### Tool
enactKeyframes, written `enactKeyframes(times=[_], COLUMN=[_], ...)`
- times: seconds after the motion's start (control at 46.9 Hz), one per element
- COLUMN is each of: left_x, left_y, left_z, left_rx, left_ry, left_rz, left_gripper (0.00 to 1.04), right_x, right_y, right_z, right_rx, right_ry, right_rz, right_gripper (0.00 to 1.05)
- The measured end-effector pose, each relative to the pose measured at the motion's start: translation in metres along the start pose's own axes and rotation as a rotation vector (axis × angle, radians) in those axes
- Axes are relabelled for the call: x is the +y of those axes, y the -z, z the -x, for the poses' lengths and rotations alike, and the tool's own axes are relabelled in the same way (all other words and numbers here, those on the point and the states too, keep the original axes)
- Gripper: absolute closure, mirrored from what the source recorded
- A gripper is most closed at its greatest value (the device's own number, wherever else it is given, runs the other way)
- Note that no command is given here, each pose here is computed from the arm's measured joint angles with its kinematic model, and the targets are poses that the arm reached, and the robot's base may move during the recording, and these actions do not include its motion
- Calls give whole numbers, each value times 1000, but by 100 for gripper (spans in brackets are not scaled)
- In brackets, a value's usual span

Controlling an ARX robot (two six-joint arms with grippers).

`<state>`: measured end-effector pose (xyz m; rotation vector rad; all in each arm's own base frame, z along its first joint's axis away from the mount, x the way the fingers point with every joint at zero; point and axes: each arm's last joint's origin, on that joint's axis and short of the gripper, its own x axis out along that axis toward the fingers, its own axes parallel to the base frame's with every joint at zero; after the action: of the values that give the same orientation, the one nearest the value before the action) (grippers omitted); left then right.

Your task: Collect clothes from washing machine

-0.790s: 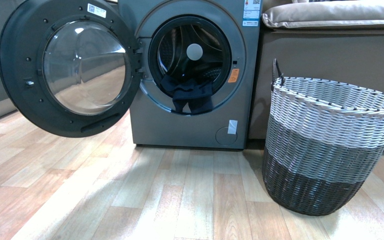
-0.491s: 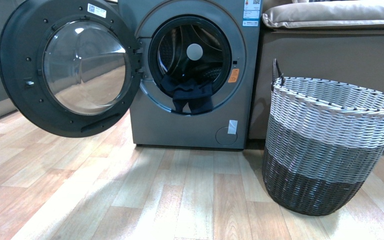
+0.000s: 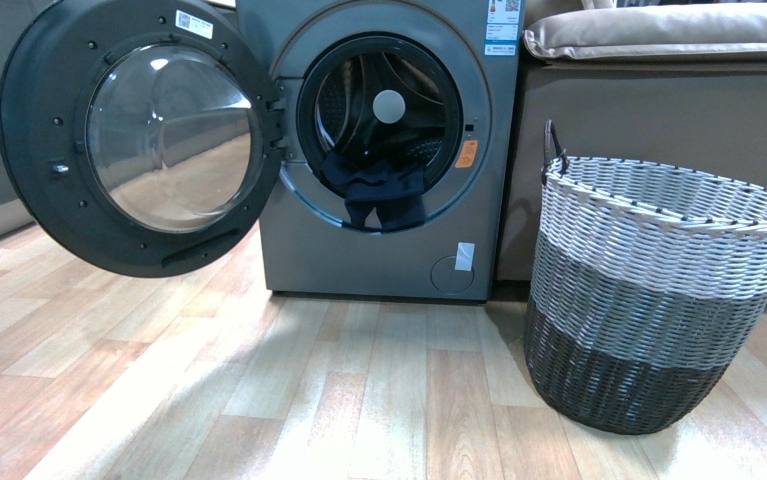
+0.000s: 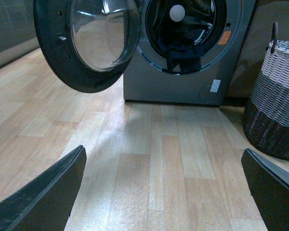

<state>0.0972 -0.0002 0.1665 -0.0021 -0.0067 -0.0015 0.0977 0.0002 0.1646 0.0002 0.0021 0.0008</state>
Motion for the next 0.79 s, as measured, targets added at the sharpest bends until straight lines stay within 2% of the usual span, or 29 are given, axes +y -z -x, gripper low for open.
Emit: enactKeyframes(times=[0.79], left_x=[0], left_y=[0], left_z=[0], left_rx=[2], left_ry=[0], left_rz=[0], left_gripper=[6], right_x=[0], right_y=[0], right_z=[0], right_rx=[-1], right_ry=[0], right_rz=[0], right_gripper=[7])
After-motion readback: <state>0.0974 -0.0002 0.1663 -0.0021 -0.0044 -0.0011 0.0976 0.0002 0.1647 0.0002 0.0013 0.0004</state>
